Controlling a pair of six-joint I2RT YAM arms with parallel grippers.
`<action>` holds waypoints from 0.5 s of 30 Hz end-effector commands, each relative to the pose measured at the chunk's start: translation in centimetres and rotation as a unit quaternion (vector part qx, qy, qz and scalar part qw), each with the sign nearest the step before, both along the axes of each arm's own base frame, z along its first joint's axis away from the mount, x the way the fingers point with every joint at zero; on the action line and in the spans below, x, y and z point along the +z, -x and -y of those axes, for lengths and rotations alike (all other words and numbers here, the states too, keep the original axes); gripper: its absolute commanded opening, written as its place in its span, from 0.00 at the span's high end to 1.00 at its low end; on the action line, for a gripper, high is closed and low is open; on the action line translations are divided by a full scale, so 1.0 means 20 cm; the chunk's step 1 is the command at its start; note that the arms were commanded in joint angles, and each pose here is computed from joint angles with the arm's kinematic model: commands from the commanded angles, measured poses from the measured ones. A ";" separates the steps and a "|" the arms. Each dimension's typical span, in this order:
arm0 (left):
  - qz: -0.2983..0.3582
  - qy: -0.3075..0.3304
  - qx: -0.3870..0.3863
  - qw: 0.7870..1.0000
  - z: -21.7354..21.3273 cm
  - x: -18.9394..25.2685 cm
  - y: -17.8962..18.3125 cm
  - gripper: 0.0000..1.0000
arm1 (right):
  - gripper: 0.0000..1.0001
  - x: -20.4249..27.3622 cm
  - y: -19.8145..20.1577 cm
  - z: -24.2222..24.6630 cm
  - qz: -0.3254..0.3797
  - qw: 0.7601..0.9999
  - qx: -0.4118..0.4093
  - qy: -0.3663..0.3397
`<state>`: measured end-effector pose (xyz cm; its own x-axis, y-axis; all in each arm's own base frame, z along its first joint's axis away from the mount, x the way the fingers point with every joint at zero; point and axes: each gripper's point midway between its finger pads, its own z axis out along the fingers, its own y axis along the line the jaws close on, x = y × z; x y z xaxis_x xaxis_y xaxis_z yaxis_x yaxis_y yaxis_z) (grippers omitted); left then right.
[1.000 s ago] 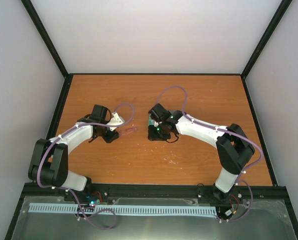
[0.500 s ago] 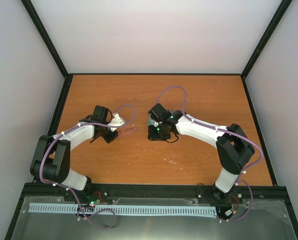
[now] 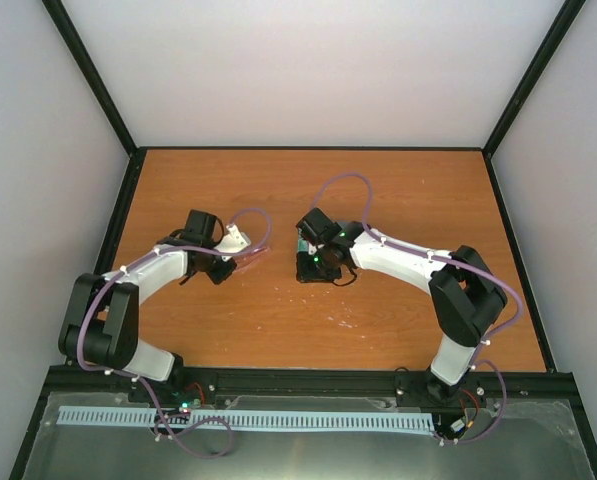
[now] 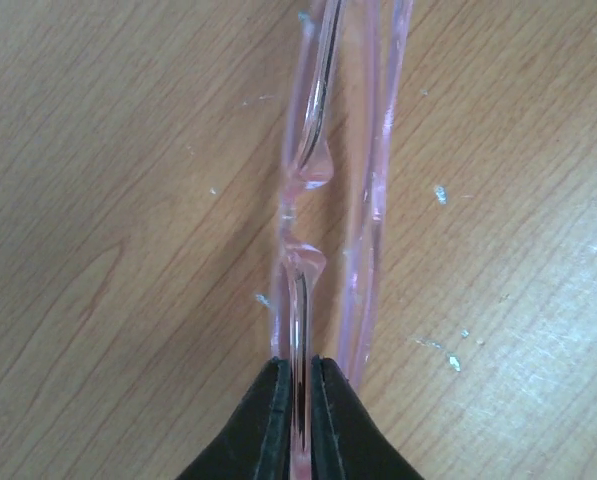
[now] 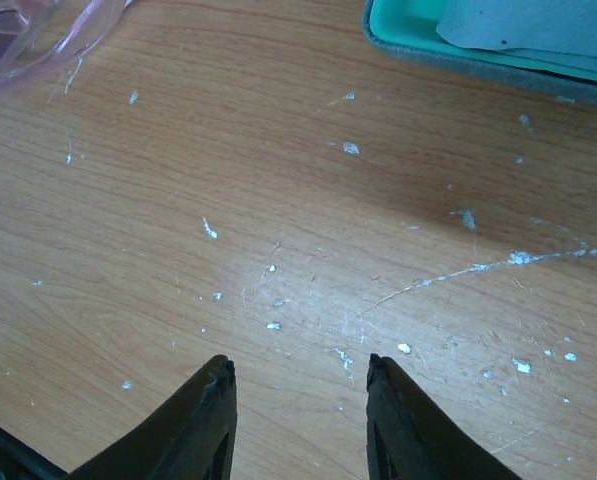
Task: Organize the sunglasses
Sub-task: Pick up the sunglasses from the center of the board.
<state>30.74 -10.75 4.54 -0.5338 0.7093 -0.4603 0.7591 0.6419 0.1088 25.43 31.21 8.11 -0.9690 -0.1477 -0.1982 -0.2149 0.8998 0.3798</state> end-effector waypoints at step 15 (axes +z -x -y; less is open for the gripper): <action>0.114 0.044 -0.092 0.988 0.18 0.42 0.11 0.95 | 0.61 0.23 -0.17 0.10 -0.026 0.972 -0.105 -0.209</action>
